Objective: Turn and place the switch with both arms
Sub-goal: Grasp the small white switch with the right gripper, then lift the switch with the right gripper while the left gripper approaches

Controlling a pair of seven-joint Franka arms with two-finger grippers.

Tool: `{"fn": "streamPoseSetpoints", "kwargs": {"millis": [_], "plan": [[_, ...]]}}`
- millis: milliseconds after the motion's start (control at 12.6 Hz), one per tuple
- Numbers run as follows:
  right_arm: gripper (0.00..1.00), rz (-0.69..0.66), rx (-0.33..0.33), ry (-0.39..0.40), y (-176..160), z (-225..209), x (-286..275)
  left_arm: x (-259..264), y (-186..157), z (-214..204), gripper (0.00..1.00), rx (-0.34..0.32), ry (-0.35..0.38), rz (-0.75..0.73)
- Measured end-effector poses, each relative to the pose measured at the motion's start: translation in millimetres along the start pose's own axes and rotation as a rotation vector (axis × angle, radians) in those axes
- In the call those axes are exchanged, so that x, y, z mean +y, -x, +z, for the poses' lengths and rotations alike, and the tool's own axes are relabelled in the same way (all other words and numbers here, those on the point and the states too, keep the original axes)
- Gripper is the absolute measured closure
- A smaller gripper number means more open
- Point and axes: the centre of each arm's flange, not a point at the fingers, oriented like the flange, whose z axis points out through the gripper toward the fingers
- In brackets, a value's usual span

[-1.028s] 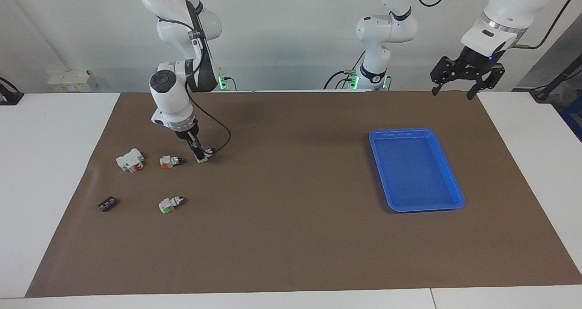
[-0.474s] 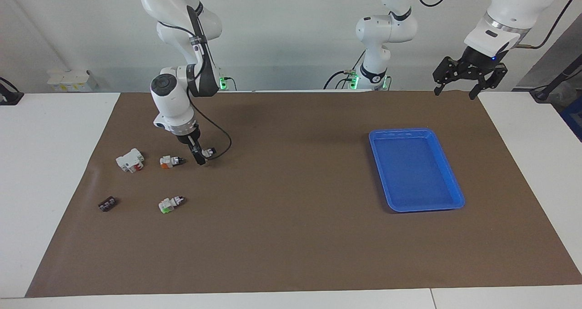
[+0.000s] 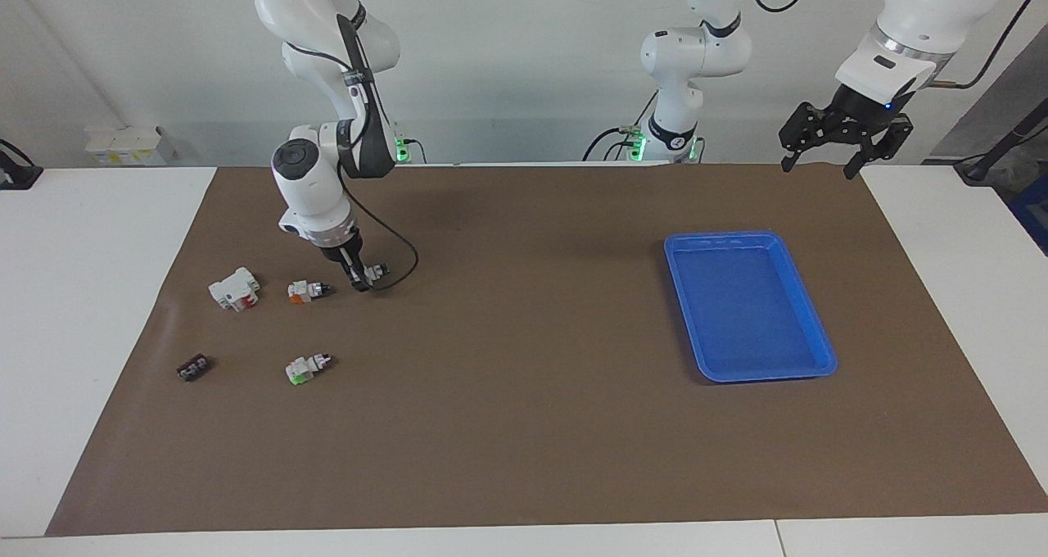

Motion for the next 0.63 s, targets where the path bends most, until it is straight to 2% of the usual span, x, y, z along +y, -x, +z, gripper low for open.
{"fn": "streamPoseSetpoints", "kwargs": {"millis": [237, 474, 633], "plan": [[0.67, 0.066, -0.134, 0.002, 0.4, -45.9, -32.5, 0.0, 0.0, 0.6, 0.00, 0.002, 0.000, 0.009], [0.67, 0.113, -0.196, -0.006, 7.1, -96.0, -59.1, 3.2, 2.4, 11.0, 0.00, 0.000, 0.000, 0.032], [0.67, 0.159, -0.259, -0.022, 20.5, -126.7, -74.6, 10.7, 4.3, 13.6, 0.00, -0.001, -0.001, 0.045]]}}
